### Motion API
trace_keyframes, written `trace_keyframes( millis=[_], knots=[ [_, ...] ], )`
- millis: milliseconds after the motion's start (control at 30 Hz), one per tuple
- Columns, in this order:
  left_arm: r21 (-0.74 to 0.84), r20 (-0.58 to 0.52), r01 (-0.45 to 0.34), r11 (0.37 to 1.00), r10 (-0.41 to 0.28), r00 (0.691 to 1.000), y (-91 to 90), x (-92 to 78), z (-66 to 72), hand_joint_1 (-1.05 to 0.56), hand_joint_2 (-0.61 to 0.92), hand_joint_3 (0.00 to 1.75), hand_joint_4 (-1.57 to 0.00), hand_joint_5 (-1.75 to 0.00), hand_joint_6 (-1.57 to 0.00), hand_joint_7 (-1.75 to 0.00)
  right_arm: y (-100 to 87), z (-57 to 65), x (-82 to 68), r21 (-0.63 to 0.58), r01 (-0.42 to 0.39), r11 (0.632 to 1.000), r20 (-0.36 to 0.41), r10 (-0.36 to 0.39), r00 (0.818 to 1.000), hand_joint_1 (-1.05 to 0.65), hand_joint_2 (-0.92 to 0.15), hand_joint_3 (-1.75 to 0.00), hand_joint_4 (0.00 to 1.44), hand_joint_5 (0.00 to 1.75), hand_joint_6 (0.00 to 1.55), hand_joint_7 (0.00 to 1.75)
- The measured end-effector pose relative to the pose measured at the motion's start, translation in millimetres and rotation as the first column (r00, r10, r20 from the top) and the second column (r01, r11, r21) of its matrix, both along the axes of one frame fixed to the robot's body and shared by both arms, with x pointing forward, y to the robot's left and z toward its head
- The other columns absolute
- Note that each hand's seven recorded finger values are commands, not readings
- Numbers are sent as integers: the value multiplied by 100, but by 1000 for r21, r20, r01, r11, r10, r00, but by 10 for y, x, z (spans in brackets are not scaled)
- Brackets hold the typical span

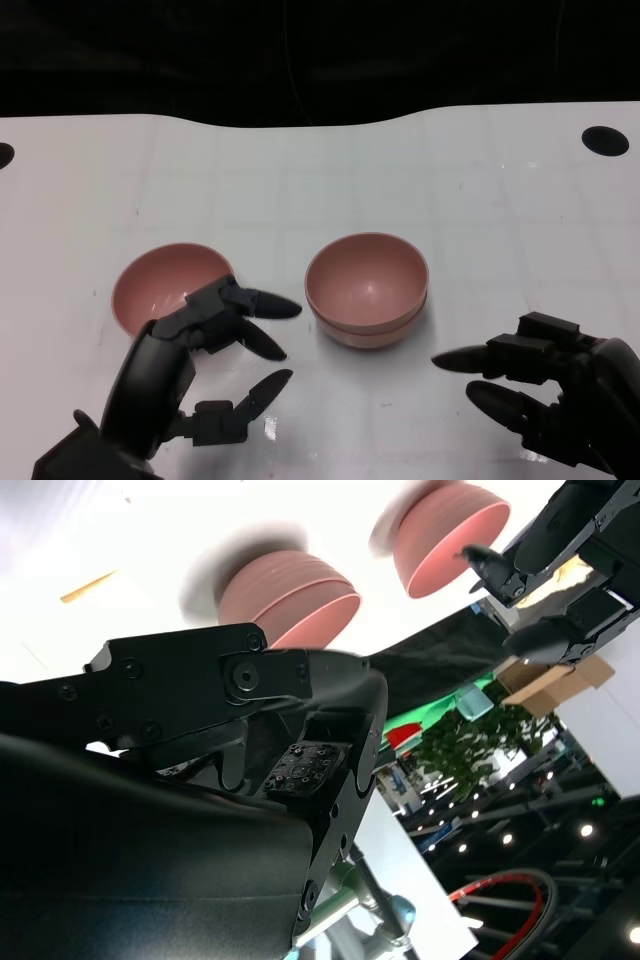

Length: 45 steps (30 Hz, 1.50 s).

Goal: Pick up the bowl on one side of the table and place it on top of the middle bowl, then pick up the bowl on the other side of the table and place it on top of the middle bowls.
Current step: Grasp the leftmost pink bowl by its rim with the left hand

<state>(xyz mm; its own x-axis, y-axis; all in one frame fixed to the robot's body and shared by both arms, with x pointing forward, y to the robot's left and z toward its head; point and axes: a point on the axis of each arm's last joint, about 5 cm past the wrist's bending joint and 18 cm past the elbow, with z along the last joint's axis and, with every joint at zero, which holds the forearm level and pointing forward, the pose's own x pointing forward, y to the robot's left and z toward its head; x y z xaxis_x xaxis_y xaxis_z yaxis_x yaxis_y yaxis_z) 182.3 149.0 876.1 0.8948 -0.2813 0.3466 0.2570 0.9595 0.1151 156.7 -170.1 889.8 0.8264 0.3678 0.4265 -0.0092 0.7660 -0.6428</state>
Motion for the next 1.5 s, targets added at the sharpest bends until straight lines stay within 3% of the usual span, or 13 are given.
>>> trace_keyframes(
  millis=[100,233,467,700,767,800,967,1067,1167,1200,1300,1400,1500],
  knots=[
    [67,14,-28,997,27,1000,42,16,69,-41,91,12,-29,-93,-34,-39,-9,-40,-4,15,10,1000,-5,-10,1000,-4,-33,-141,82,161,86,121],
    [231,37,-71,970,64,997,122,39,181,-49,92,7,-17,-90,-30,-27,-17,-109,-7,28,29,999,-31,-28,999,-4,-22,-159,91,174,86,142],
    [439,54,-152,885,143,988,197,49,389,-46,92,5,-7,-90,-26,-15,3,-172,33,30,63,998,-77,-60,995,-4,-17,-164,97,175,83,156],
    [714,108,-238,659,232,967,317,72,537,-49,92,1,-14,-69,-34,-6,-6,-193,64,21,88,996,-110,-85,990,-4,-16,-164,98,175,80,160],
    [741,110,-249,624,252,961,332,83,556,-50,92,0,-15,-67,-34,-5,-10,-202,66,22,90,996,-118,-87,989,-4,-16,-164,98,175,80,161],
    [760,110,-245,602,252,961,326,97,565,-50,92,1,-15,-67,-34,-5,-11,-204,65,23,91,996,-120,-88,989,-4,-15,-164,98,175,80,161],
    [911,85,-175,373,246,966,351,246,615,-52,92,0,-24,-55,-37,-2,-1,-198,80,32,89,995,-121,-85,989,-4,-15,-165,97,175,80,161],
    [923,77,-162,349,243,967,327,270,608,-52,92,0,-26,-52,-38,-1,3,-198,80,33,88,996,-122,-83,989,-4,-15,-165,97,175,80,161],
    [949,40,-107,298,224,974,293,336,564,-53,92,1,-44,-27,-41,0,14,-197,85,34,94,995,-129,-89,988,-5,-15,-165,96,175,80,160],
    [968,-12,-44,245,223,975,282,389,504,-53,92,1,-45,-26,-41,0,29,-181,89,39,97,995,-125,-91,988,-5,-15,-165,96,175,80,160],
    [977,-18,-29,213,213,977,254,449,495,-52,92,1,-51,-23,-47,-2,28,-177,85,39,104,994,-127,-99,987,-5,-15,-165,96,175,80,160],
    [990,-90,67,125,190,978,205,605,364,-52,92,1,-57,-21,-50,-1,51,-165,94,38,100,994,-122,-95,988,-6,-15,-165,96,175,80,159],
    [990,-127,113,88,182,975,187,648,281,-51,92,2,-57,-20,-50,-1,51,-168,89,37,101,994,-123,-96,988,-6,-15,-165,96,175,80,159]
  ],
)
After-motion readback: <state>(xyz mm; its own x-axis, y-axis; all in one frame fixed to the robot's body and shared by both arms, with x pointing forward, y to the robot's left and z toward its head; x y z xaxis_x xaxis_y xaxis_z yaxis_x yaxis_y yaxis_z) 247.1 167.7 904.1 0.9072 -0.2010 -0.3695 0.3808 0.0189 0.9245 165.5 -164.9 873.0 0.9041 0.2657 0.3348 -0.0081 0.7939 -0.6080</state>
